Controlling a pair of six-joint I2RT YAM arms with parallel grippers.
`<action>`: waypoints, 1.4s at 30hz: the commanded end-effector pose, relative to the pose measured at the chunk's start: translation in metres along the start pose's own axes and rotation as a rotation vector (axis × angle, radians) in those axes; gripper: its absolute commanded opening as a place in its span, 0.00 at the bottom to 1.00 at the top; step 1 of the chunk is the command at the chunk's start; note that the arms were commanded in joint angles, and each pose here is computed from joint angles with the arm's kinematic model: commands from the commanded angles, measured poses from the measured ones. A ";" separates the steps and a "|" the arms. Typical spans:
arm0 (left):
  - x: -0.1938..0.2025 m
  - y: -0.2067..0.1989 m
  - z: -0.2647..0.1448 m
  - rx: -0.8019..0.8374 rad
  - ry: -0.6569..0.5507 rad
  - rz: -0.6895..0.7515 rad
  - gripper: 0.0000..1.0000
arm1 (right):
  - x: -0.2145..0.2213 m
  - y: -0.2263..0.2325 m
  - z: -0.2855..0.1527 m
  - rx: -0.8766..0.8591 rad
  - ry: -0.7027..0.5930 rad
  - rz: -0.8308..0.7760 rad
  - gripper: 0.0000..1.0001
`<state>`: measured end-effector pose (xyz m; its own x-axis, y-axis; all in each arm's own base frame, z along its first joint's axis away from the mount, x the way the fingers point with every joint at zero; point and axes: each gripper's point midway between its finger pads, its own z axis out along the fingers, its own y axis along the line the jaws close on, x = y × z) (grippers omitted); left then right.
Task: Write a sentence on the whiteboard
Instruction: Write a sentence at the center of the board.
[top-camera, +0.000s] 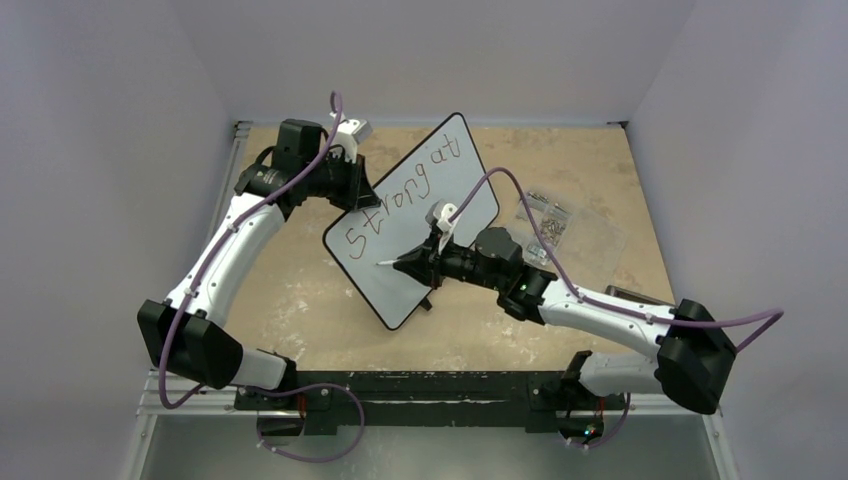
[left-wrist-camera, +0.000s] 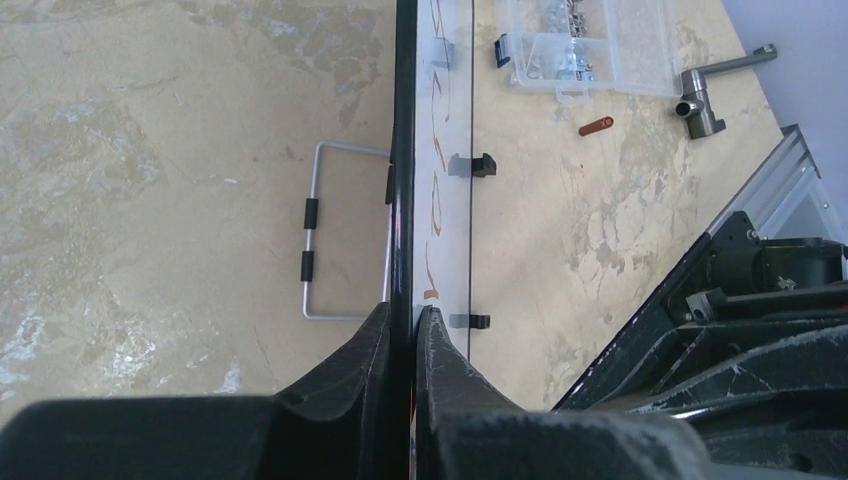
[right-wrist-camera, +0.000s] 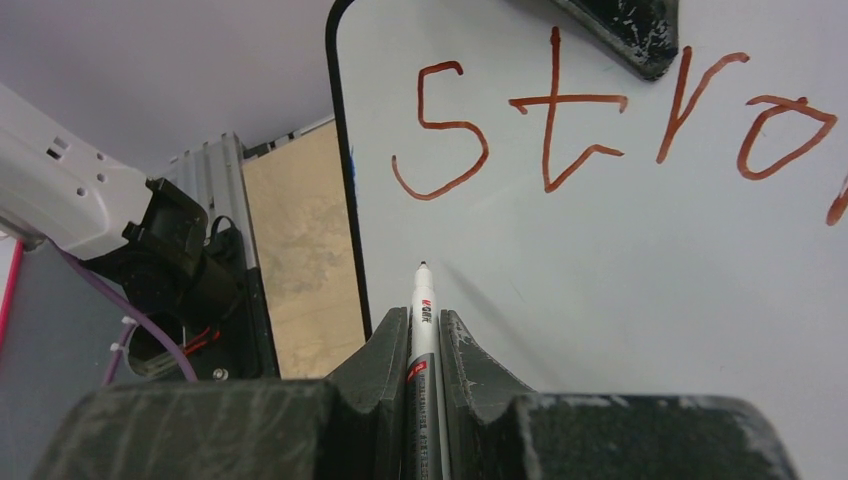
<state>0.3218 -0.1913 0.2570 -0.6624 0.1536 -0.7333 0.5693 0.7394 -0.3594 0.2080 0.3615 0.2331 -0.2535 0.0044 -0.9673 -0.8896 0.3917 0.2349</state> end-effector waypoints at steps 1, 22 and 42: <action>-0.001 0.048 0.001 -0.216 0.004 0.044 0.00 | -0.009 0.003 0.005 0.015 -0.049 -0.046 0.00; -0.001 0.051 0.000 -0.222 0.006 0.030 0.00 | 0.025 0.013 0.024 0.017 0.024 -0.039 0.00; -0.001 0.050 0.000 -0.218 0.006 0.029 0.00 | 0.021 -0.028 0.017 0.254 0.018 -0.067 0.00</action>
<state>0.3285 -0.1899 0.2528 -0.6715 0.1417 -0.7274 0.5549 0.7467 -0.3669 0.2091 0.3790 0.1939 -0.2485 -0.0640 -0.9665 -0.8457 0.5008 0.1843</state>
